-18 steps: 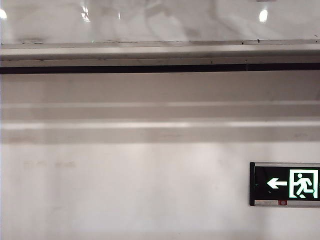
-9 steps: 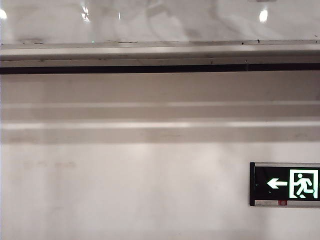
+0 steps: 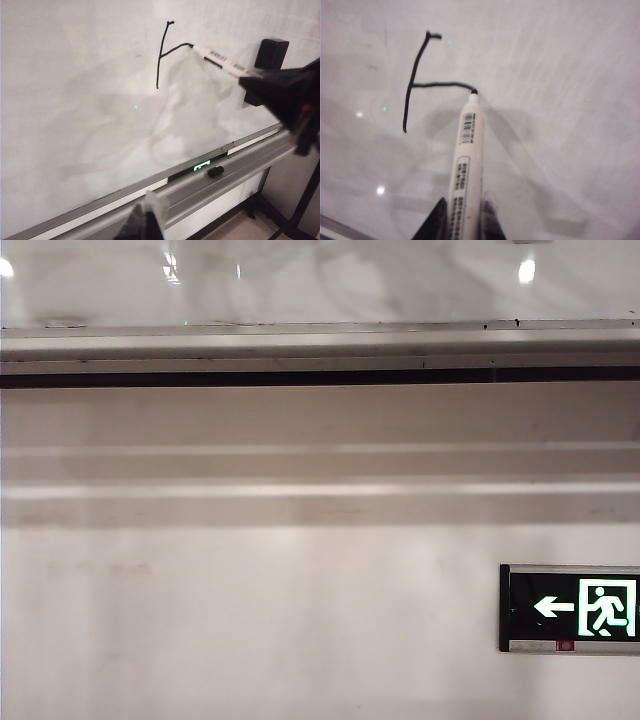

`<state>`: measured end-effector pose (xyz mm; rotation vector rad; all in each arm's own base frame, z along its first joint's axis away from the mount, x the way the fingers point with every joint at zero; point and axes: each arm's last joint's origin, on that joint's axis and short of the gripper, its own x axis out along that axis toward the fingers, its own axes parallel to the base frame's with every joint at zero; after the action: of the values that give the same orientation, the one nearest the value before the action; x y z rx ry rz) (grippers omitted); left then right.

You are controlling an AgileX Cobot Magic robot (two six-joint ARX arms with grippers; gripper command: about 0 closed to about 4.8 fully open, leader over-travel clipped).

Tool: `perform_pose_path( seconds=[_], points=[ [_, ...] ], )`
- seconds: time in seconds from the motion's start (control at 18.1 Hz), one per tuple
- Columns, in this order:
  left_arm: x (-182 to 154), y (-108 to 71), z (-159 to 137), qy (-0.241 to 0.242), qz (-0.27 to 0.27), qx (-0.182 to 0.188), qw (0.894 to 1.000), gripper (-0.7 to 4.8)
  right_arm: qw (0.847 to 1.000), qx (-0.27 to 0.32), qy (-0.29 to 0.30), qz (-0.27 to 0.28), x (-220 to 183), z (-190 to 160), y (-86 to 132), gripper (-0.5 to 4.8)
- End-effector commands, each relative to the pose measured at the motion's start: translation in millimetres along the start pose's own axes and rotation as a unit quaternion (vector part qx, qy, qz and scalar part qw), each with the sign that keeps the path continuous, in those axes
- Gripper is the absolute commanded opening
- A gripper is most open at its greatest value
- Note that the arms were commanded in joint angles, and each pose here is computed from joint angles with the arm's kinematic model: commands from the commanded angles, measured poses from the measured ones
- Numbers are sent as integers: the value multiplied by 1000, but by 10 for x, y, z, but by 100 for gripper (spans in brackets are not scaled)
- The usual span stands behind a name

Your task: Take a marker from the whiteboard tray, write "Hi!" on the whiteboard, and then put the marker back vertically into the whiteboard tray.

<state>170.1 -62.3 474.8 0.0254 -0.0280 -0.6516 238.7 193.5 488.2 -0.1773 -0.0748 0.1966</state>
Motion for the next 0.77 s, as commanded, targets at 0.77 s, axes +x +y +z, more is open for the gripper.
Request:
perform_pose_path(
  seconds=[0.77],
  points=[
    [-19,-10,24,-4,-4,2,1000,-5,998,-39,-57,-1,55,96,-118,-5]
  ],
)
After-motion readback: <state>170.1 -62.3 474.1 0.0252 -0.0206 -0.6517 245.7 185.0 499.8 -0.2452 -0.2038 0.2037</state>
